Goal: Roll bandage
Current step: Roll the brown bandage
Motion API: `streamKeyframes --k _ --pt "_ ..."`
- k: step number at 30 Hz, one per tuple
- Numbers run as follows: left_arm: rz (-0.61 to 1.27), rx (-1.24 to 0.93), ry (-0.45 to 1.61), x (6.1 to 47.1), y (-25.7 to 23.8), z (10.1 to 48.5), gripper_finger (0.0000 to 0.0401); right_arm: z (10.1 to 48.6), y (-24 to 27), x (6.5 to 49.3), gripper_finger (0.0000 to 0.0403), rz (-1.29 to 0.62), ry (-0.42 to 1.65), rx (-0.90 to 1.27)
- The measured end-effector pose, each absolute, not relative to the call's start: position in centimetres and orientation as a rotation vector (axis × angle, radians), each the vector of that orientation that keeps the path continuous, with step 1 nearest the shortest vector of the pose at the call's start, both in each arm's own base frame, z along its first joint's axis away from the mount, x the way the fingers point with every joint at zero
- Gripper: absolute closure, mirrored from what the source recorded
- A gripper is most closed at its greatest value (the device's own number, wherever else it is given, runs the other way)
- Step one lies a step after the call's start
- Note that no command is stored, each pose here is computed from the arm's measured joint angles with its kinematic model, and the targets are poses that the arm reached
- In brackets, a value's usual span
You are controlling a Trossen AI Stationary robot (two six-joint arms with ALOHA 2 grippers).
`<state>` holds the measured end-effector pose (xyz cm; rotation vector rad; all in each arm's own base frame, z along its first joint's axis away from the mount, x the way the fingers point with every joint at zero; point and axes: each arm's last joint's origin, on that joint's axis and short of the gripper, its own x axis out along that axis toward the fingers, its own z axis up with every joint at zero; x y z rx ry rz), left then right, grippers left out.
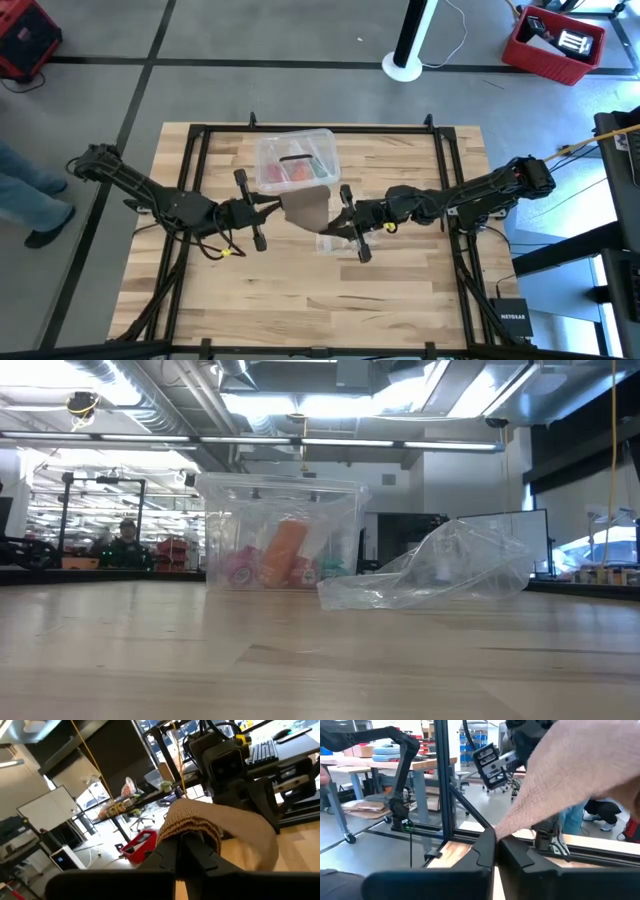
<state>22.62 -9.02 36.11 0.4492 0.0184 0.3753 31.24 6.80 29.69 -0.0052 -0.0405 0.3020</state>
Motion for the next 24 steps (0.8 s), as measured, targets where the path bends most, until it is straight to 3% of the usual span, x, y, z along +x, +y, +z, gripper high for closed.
streamKeyframes --k 7,17,24 --pt "0.387 0.407 -0.067 22.53 -9.01 37.04 0.0401 29.16 6.61 31.3 0.0391 0.25 0.012 -0.033" --pt "0.208 0.311 -0.096 22.72 -9.51 36.67 0.0401 29.11 6.19 31.37 0.0389 0.186 0.015 -0.089" --pt "0.203 0.297 -0.096 22.71 -9.54 36.66 0.0401 29.13 6.02 31.41 0.033 0.126 0.015 -0.093"
